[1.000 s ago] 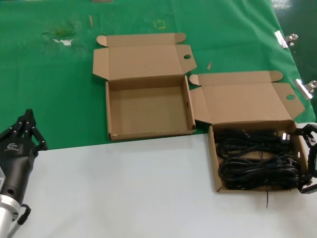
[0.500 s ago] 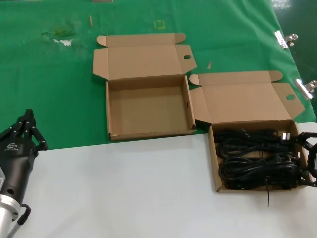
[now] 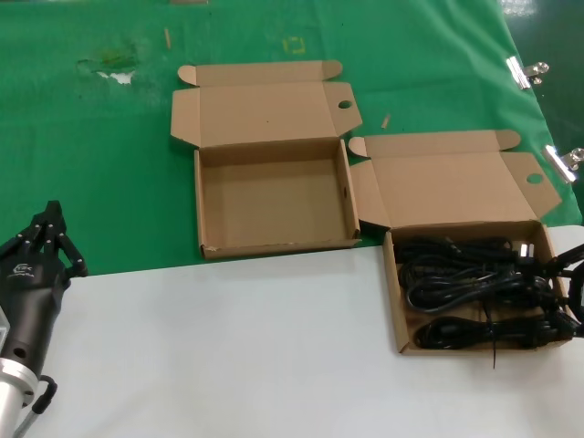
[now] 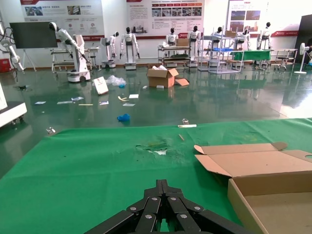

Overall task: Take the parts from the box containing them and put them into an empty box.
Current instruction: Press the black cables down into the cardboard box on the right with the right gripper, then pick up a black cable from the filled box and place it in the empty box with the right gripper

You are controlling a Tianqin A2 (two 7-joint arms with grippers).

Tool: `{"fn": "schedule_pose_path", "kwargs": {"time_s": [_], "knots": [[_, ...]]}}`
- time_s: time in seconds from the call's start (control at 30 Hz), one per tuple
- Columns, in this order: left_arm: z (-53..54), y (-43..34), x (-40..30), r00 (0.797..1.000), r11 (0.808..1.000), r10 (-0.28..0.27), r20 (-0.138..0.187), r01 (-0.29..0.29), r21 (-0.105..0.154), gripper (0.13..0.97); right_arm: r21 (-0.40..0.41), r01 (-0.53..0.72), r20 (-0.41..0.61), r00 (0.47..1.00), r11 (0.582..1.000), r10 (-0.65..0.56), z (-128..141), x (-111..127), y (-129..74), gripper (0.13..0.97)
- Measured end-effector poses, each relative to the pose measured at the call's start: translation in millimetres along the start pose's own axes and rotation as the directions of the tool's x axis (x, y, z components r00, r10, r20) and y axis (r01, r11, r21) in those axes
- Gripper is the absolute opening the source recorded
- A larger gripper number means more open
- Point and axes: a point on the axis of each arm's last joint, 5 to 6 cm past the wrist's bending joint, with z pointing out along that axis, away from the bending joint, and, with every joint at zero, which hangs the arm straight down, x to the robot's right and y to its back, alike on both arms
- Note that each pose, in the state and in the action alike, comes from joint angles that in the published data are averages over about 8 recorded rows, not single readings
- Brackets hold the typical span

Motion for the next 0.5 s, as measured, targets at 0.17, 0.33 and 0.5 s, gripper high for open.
{"fn": "schedule_pose_path", "kwargs": {"time_s": [0.17,0.33,0.5], "knots": [[0.0,0.0,0.0,1.000,1.000,0.000,0.000,0.000,0.000,0.140,0.000,-0.001,-0.005,1.000,1.000,0.001,-1.3,1.7,-0.4,0.244],[0.0,0.0,0.0,1.000,1.000,0.000,0.000,0.000,0.000,0.140,0.003,0.001,-0.011,1.000,1.000,-0.001,-3.8,3.2,-2.5,0.194],[0.0,0.0,0.0,1.000,1.000,0.000,0.000,0.000,0.000,0.140,0.009,0.005,-0.019,1.000,1.000,-0.005,-7.2,5.0,-6.3,0.163]]}}
